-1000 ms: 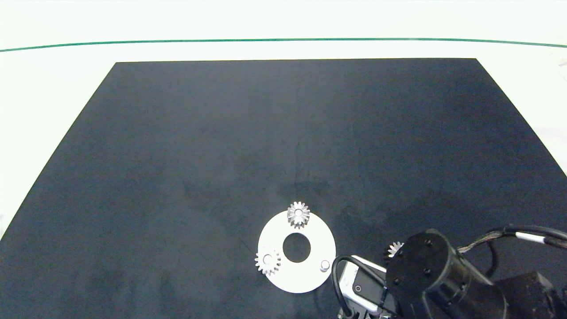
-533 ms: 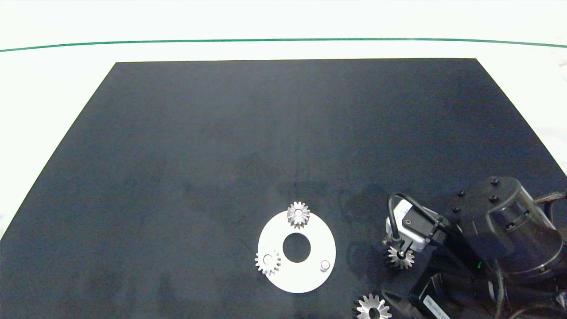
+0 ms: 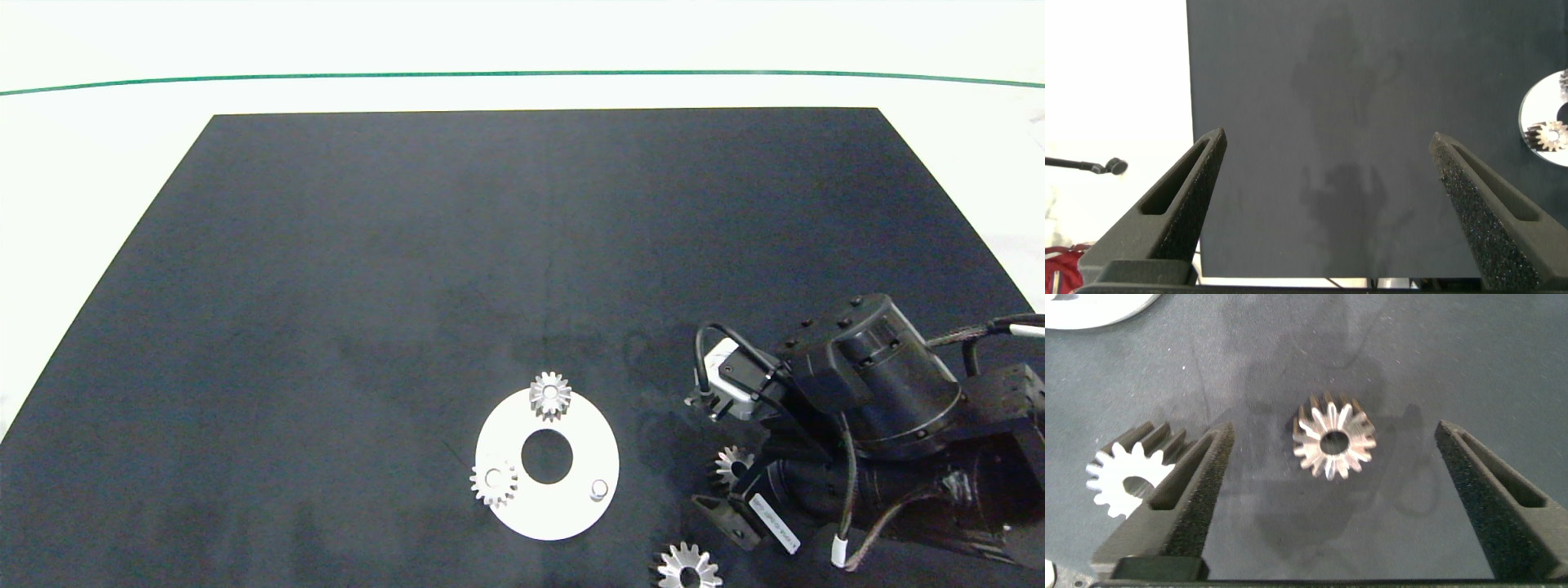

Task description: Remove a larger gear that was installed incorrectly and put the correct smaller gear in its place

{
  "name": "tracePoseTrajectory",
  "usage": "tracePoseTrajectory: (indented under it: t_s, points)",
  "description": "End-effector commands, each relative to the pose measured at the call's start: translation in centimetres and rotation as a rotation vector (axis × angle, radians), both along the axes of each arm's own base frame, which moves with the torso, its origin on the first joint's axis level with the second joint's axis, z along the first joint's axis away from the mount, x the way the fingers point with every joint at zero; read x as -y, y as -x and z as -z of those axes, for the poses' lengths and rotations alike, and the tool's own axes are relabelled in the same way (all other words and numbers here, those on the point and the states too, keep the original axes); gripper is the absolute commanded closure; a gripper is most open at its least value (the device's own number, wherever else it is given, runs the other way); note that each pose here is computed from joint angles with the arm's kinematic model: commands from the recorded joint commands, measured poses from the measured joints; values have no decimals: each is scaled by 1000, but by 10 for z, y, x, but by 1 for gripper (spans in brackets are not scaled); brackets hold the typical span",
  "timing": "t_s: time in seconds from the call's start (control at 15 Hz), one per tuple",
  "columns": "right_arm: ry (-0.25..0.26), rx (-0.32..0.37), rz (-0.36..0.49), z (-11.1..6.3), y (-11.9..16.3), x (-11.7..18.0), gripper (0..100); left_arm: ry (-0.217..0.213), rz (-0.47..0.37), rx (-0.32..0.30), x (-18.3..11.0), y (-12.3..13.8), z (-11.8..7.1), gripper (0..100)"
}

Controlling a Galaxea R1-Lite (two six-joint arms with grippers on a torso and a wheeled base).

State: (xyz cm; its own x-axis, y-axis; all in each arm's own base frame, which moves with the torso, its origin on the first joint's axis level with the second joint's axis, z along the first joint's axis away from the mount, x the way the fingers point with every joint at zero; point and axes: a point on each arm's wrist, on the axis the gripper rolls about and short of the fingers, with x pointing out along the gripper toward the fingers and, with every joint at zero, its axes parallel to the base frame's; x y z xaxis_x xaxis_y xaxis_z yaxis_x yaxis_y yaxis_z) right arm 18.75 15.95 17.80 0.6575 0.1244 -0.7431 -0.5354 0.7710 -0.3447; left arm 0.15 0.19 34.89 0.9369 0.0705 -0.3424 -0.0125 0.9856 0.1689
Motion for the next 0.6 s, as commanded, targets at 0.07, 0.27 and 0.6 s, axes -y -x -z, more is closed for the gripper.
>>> tracePoseTrajectory:
  t_s: [0.07, 0.27, 0.6]
  points:
    - [33, -33, 2, 10, -10, -8, 8, -2, -1, -4, 0, 1, 0, 0]
    - [62, -65, 2, 15, -10, -8, 14, -1, -1, -1, 0, 1, 0, 0]
    - [81, -88, 11, 11, -13, -8, 24, -1, -1, 6, 0, 2, -1, 0]
